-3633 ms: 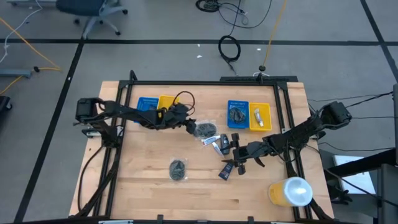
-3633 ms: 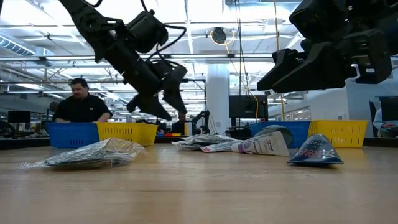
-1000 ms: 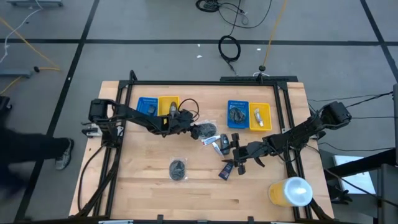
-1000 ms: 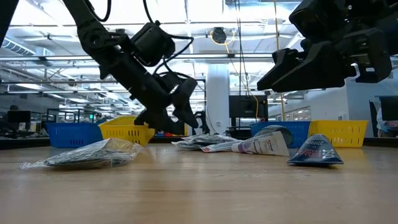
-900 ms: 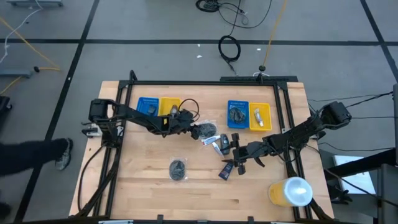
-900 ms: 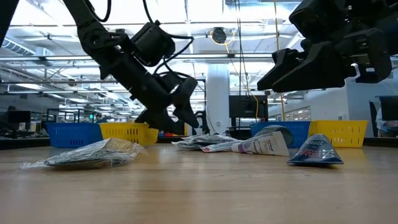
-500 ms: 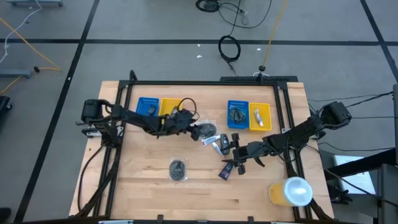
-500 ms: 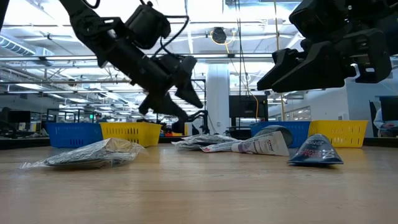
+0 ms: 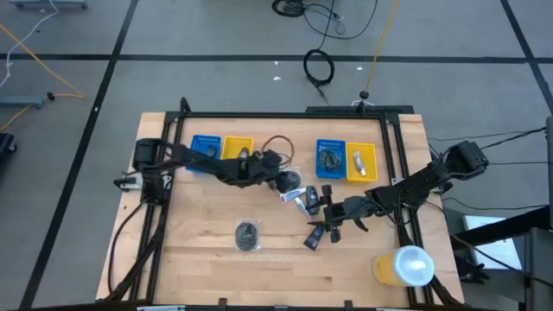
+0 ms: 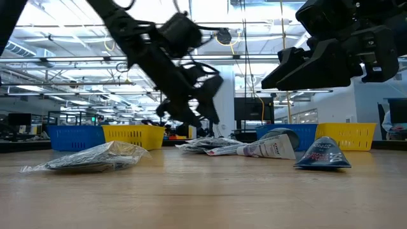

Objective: Pick & Place Travel size toiletries
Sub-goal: Put the black hairbrush into the right blue bin

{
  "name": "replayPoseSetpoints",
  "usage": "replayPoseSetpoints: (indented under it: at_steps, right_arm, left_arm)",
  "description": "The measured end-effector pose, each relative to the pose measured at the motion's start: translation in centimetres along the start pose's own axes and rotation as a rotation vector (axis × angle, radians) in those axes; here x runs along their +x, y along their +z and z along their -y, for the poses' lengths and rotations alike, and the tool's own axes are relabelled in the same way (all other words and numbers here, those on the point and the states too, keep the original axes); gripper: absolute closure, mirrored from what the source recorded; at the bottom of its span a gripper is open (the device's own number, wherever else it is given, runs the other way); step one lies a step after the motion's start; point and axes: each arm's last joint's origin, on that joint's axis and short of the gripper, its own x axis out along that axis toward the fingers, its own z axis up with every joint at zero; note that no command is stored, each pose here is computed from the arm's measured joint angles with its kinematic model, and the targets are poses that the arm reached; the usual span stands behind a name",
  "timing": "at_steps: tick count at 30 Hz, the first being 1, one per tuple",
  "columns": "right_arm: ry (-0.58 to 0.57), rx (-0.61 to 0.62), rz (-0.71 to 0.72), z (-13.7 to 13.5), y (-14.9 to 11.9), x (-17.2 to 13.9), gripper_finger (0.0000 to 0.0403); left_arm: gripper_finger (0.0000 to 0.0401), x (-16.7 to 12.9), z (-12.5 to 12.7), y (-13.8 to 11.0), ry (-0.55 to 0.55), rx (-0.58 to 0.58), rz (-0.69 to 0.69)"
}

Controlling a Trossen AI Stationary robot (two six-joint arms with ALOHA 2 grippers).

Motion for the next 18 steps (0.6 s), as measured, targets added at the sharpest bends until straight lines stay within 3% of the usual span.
replayPoseSetpoints:
  at_steps: [6, 11, 14, 18]
  right_arm:
    - [0.001, 0.006, -0.003, 0.0, 0.0, 0.0, 0.0192]
    - [0.002, 0.005, -0.009, 0.0, -0.1, 0.0, 0.0192]
    - [0.002, 0.004, -0.012, 0.0, -0.1, 0.0, 0.0192]
    - [0.003, 0.003, -0.015, 0.0, -0.2, 0.0, 0.0192]
  left_arm:
    - [0.0144, 2.3, 1.1, 0.1, 0.016, 0.070, -0.131]
    - [0.0154, 3.1, 1.4, -0.3, 0.003, 0.104, -0.157]
    - [0.0192, 3.2, 1.3, -0.4, 0.005, 0.109, -0.162]
    - [0.0275, 3.1, 1.5, -0.4, -0.014, 0.146, -0.166]
